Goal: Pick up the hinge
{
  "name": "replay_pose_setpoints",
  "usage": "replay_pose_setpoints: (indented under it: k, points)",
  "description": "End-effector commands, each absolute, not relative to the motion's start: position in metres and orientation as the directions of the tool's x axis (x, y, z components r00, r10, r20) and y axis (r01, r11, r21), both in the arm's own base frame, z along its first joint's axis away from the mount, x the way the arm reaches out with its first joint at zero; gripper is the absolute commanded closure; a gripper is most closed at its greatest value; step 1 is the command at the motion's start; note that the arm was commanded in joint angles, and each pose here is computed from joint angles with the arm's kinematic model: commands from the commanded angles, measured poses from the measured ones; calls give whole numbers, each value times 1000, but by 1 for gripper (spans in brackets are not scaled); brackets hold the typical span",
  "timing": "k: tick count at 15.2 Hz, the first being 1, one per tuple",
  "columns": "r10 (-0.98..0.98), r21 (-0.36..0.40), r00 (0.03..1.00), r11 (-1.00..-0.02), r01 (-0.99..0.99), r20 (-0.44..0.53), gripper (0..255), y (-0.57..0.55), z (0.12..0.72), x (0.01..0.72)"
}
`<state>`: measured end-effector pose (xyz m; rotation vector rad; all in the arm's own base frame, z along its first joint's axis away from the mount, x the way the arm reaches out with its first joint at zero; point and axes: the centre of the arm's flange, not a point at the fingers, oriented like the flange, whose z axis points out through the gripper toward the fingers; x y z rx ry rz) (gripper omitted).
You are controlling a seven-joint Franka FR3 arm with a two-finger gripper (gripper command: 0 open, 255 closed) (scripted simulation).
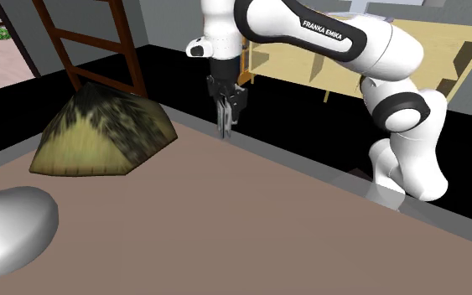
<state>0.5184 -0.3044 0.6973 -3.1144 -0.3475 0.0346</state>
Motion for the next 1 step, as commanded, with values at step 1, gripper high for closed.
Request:
replay_pose_setpoints:
  k: [1]
  points:
    - [221, -10, 975, -975, 221, -21, 255, -304, 701, 518]
